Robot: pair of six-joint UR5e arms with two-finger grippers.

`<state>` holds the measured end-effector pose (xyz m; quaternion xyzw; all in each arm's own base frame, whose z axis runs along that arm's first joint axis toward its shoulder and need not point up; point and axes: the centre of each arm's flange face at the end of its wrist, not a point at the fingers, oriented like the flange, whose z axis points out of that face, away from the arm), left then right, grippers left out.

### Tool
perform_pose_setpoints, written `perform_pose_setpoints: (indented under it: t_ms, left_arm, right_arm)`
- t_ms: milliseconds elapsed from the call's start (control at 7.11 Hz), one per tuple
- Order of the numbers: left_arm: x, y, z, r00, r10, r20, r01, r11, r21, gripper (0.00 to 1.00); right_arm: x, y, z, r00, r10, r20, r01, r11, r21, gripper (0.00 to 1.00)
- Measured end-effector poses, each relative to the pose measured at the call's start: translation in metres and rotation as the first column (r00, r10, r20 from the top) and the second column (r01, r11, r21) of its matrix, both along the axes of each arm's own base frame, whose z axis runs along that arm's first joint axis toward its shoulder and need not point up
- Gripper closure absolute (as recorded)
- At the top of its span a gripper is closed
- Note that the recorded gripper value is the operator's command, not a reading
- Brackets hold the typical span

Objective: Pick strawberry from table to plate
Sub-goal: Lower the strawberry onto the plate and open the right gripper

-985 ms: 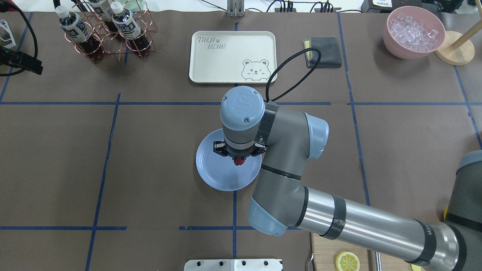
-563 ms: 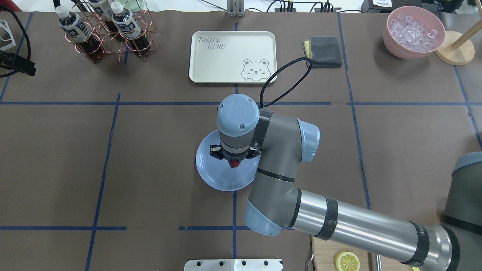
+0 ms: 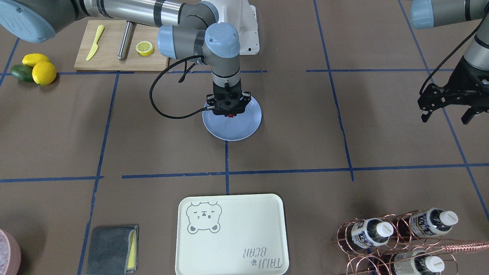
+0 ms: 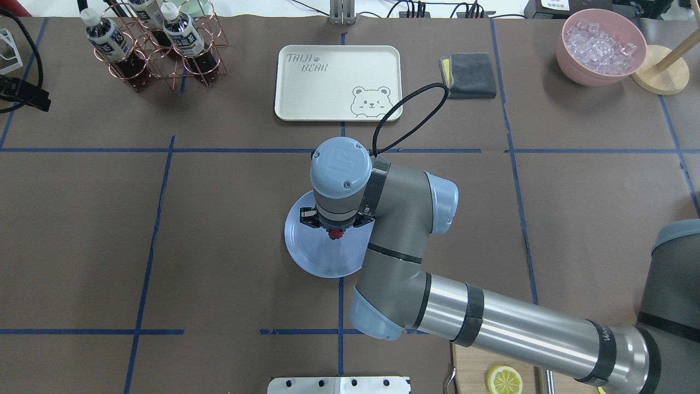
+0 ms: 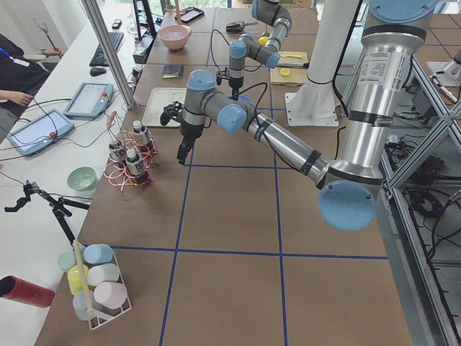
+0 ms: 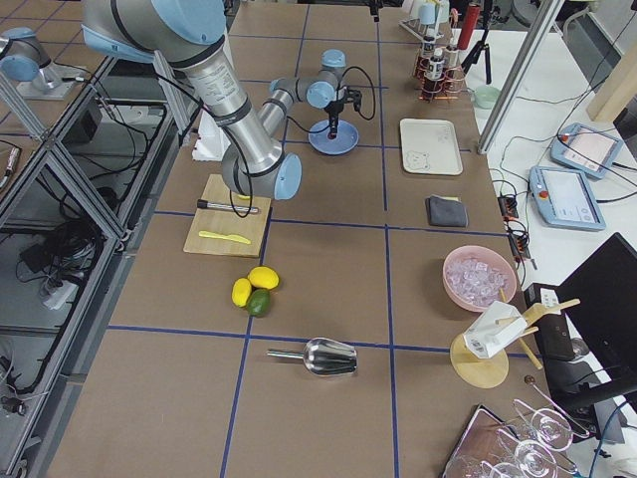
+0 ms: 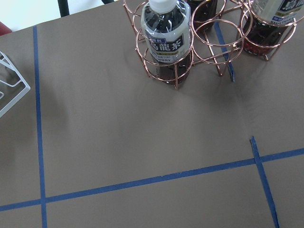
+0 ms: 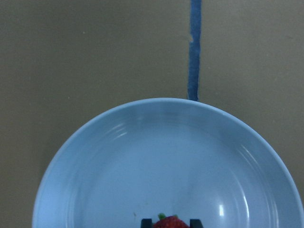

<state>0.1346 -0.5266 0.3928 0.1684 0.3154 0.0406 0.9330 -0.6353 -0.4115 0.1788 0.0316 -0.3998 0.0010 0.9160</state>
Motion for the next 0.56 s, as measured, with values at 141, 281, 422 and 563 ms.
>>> perform_pose_setpoints:
  t_ms: [141, 281, 422, 563]
  left_arm:
    - [0.0002, -0.0005, 0.001, 1.0, 0.0, 0.001, 0.0, 1.0, -0.002, 0.0]
    - [0.0004, -0.0009, 0.0019, 1.0, 0.0, 0.002, 0.0, 1.0, -0.004, 0.0]
    - [0.0004, -0.0011, 0.0026, 1.0, 0.0, 0.002, 0.0, 1.0, -0.005, 0.0]
    - [0.0005, -0.0012, 0.0027, 1.0, 0.0, 0.002, 0.0, 1.0, -0.005, 0.0]
  right_arm:
    - [-0.0035, -0.0013, 0.0019, 1.0, 0.0, -0.001, 0.0, 1.0, 0.001, 1.0]
    - [-0.0056, -0.002, 0.0036, 1.0, 0.0, -0.003, 0.0, 1.0, 0.001, 0.67]
    - [-0.0063, -0.0024, 0.0041, 1.0, 0.001, -0.003, -0.001, 1.0, 0.0, 0.01]
    - [-0.0064, -0.0027, 0.0039, 1.0, 0.003, -0.003, -0.003, 1.0, -0.001, 0.0]
